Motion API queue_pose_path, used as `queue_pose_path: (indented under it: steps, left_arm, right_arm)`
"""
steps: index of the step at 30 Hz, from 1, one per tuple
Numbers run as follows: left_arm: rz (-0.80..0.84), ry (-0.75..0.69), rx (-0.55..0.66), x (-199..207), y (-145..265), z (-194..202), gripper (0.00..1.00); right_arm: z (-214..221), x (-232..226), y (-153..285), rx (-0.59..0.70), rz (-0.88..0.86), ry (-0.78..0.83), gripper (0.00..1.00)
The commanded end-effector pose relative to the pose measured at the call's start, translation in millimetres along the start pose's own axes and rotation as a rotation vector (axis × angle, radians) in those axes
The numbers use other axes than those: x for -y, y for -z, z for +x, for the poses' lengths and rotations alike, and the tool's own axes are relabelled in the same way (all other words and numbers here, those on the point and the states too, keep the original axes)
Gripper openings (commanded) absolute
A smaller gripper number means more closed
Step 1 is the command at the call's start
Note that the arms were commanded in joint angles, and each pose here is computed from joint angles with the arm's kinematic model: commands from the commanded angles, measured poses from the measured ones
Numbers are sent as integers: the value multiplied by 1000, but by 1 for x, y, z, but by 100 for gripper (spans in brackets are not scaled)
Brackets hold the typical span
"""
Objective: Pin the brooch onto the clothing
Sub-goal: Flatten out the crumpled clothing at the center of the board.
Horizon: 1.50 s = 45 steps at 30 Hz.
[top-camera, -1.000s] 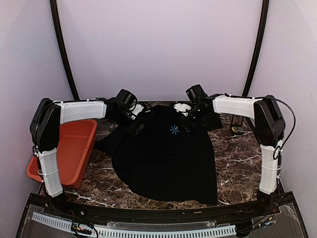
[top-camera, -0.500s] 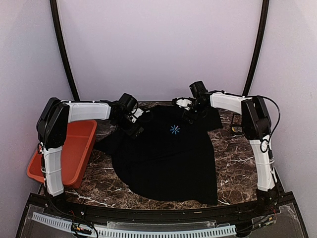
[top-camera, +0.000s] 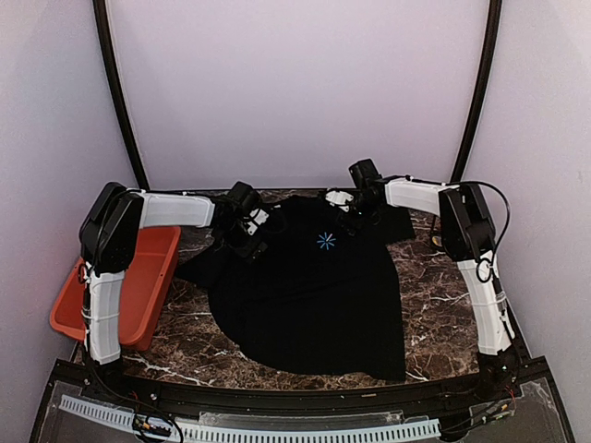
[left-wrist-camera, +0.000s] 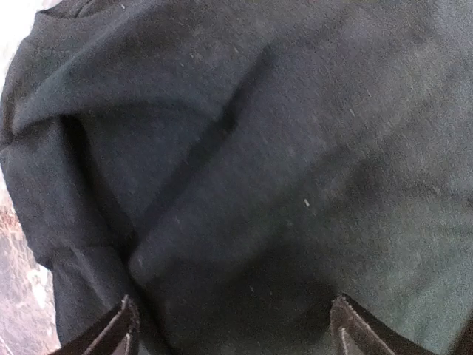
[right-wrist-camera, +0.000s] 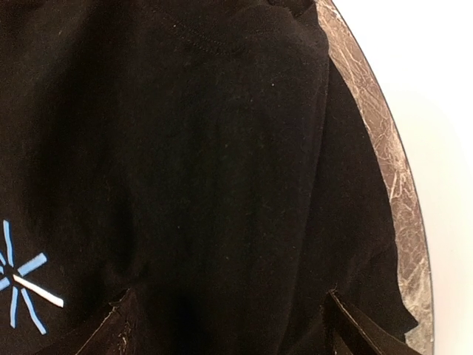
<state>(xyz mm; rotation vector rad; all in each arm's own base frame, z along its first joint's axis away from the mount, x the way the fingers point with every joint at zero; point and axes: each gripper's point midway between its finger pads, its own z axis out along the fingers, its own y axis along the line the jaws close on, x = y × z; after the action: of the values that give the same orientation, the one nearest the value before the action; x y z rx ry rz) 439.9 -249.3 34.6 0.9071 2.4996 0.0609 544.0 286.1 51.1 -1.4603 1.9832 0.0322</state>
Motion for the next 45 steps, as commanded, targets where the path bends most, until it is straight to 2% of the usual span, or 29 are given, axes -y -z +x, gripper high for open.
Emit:
queue_pose_path:
  steps: [1, 2, 4, 5, 6, 7, 8, 9, 11, 12, 17, 21, 25, 30, 35, 40, 45]
  left_arm:
    - [-32, 0, -49, -10, -10, 7, 84]
    - [-30, 0, -52, -10, -12, 8, 81]
    - [-15, -3, -50, -8, -13, 8, 71]
    - [-7, -4, -49, -8, -14, 8, 58]
    - [-1, -10, -48, -7, -14, 8, 53]
    - [13, -13, -46, -5, -13, 7, 40]
    - [17, -21, -44, -4, -13, 7, 34]
    - [19, -24, -42, -4, -12, 6, 22]
    - [14, -34, -42, -5, -12, 6, 4]
    - [10, -41, -38, -6, -11, 4, 2]
    - [72, -79, 28, 2, 6, -12, 1]
    - [84, -99, 165, 1, 36, -40, 1]
    - [47, -87, 258, -7, 56, -54, 1]
    - [20, -64, 346, -13, 81, -66, 1]
    - [-6, -67, 311, -17, 84, -57, 1]
    - [-62, -95, 198, -17, 62, -39, 1]
    - [-106, -87, 151, -20, 53, -37, 12]
  right_arm:
    - [8, -4, -14, 10, -44, -78, 79]
    - [11, -4, -16, 3, -47, -92, 75]
    - [18, -2, -16, -16, -41, -123, 54]
    - [22, 0, -16, -23, -36, -143, 42]
    - [26, 2, -15, -38, -25, -162, 32]
    - [30, 6, -13, -51, -10, -181, 25]
    - [36, 10, -11, -71, 12, -205, 16]
    - [42, 16, -7, -90, 39, -231, 10]
    - [53, 28, 7, -122, 93, -297, 7]
    - [61, 35, 16, -145, 128, -333, 6]
    - [90, 65, 82, -199, 319, -506, 0]
    - [89, 61, 115, -160, 365, -545, 0]
    - [76, 36, 115, -113, 289, -507, 0]
    - [64, 2, 97, -154, 220, -389, 0]
    - [62, -12, 89, -186, 203, -365, 0]
    - [62, -6, 92, -197, 235, -376, 0]
    - [66, -4, 94, -220, 249, -372, 1]
